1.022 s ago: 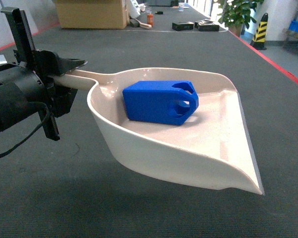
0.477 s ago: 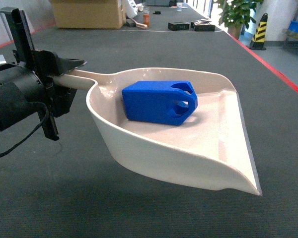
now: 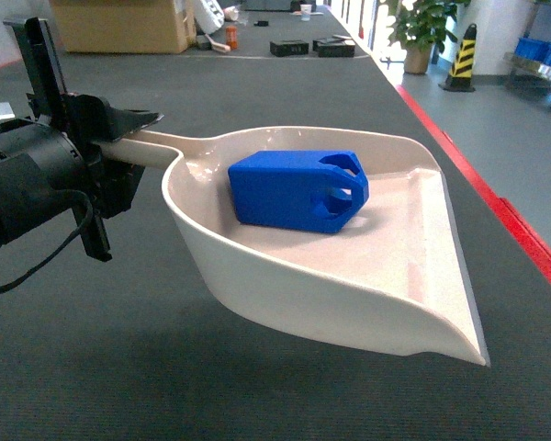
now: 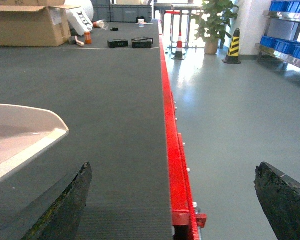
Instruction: Place part in tray to right shelf
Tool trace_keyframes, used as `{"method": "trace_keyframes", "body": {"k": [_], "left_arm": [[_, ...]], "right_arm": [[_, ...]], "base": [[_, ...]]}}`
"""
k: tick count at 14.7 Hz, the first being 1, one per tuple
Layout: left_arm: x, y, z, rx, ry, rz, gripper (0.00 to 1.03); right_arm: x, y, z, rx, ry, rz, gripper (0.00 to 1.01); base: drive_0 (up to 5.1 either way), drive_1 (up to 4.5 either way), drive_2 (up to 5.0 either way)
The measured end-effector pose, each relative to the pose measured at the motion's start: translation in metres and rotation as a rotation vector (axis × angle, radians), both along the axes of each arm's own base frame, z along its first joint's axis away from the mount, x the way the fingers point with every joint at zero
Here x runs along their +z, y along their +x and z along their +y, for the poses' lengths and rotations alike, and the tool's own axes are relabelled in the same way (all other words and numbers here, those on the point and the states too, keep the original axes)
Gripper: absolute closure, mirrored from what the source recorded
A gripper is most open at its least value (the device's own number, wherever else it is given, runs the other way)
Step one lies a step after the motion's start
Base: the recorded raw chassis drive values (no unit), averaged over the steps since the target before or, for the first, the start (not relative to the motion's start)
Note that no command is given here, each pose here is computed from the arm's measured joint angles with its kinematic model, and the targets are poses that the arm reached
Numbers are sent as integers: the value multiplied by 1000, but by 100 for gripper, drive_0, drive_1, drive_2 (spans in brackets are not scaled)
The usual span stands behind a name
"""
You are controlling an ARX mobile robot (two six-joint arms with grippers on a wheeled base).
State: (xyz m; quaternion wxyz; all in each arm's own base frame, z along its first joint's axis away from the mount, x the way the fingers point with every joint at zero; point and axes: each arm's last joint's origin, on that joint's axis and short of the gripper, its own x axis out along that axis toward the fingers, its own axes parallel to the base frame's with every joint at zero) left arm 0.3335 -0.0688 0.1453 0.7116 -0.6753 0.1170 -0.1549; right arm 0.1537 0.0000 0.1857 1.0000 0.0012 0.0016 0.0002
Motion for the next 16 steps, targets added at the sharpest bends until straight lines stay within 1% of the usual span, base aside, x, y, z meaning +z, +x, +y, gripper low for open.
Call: {"method": "trace_keyframes", "body": {"k": [16], "left_arm": [[0, 0, 0, 1, 0, -2, 90]], "right_arm": [[0, 0, 0, 0, 0, 2, 3]], "base": [[507, -239, -239]]}}
